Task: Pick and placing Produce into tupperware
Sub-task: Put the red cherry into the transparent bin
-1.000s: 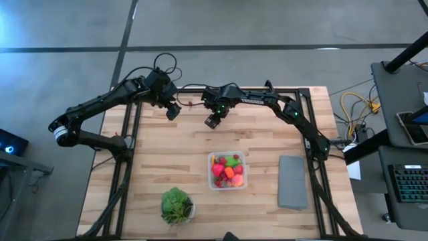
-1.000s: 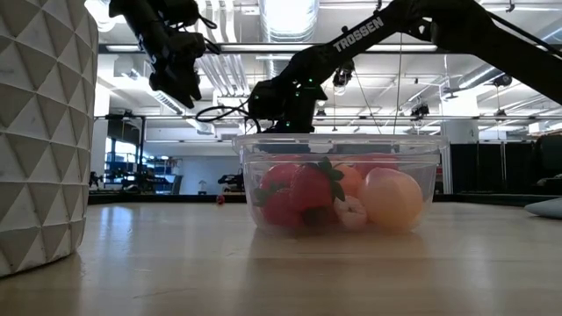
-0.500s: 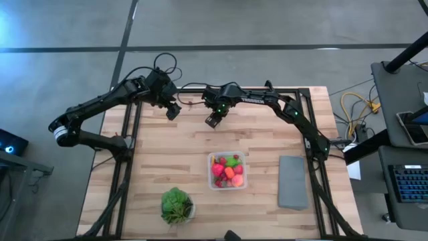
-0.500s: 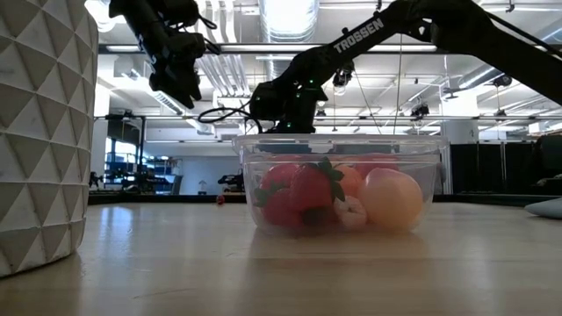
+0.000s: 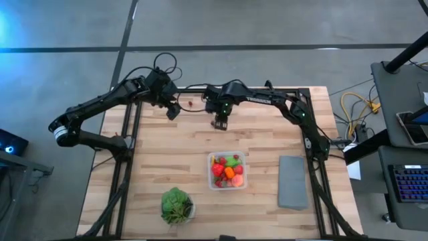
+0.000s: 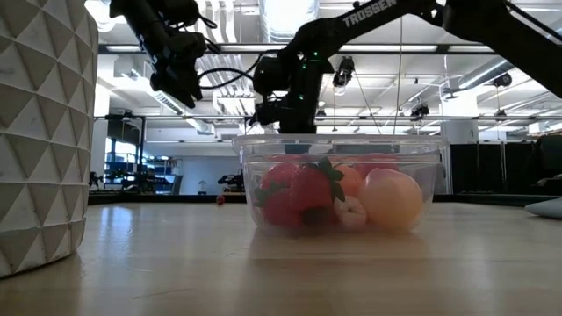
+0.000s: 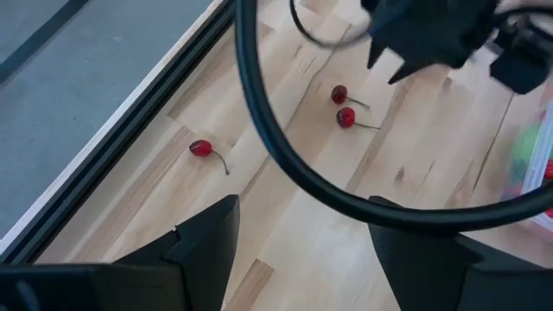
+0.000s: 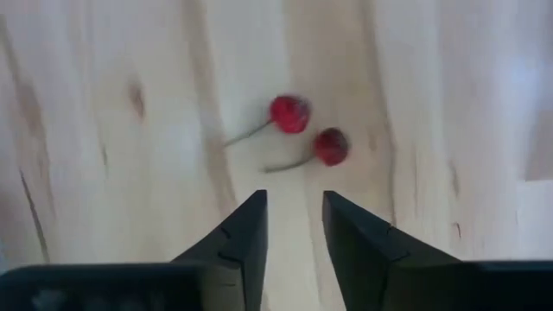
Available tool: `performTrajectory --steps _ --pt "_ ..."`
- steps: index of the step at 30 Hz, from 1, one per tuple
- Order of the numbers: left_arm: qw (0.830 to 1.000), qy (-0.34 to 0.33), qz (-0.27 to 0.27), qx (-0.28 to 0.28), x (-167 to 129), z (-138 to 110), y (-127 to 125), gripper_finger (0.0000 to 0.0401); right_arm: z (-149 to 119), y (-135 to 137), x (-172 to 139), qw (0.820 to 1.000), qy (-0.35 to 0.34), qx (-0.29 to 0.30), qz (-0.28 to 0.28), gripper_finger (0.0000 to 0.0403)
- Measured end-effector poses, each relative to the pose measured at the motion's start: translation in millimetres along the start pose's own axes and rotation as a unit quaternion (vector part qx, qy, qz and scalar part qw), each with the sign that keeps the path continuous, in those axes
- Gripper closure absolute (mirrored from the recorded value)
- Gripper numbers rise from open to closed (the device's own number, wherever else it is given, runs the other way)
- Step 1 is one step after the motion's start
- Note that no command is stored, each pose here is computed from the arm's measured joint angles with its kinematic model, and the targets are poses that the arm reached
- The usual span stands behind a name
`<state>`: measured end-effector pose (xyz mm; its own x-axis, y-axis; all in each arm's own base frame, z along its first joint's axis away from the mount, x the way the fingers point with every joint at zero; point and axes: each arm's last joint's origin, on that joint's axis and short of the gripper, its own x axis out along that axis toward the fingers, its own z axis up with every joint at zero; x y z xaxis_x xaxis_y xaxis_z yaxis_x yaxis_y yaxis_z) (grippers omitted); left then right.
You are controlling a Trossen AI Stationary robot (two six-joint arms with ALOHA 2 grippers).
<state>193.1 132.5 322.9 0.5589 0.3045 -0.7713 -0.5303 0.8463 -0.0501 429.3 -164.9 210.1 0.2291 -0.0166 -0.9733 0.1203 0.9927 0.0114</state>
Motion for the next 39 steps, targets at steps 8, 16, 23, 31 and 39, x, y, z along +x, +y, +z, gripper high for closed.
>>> performTrajectory --steps 8,16,23,31,39 --pt "1.0 -0.01 0.0 0.001 0.1 2.1 -0.1 0.0162 -3.0 -2.5 16.8 0.992 0.039 -0.105 -0.052 0.025" --pt "1.0 -0.012 0.0 0.001 0.1 2.3 -0.1 0.0162 2.8 -3.4 27.1 0.99 0.019 -0.126 -0.057 0.0198" --pt "1.0 -0.019 0.0 0.002 0.1 3.7 -0.1 0.0162 2.7 -2.9 33.2 0.992 0.018 -0.117 -0.044 0.0173" --pt "1.0 -0.024 0.001 0.017 0.1 4.7 0.0 0.0162 4.6 -2.5 37.9 0.994 -0.005 -0.105 -0.033 0.0168" --pt "1.0 -0.024 0.0 0.017 0.2 4.6 0.0 0.0162 -0.5 -2.2 50.5 0.994 -0.004 -0.105 -0.034 0.017"
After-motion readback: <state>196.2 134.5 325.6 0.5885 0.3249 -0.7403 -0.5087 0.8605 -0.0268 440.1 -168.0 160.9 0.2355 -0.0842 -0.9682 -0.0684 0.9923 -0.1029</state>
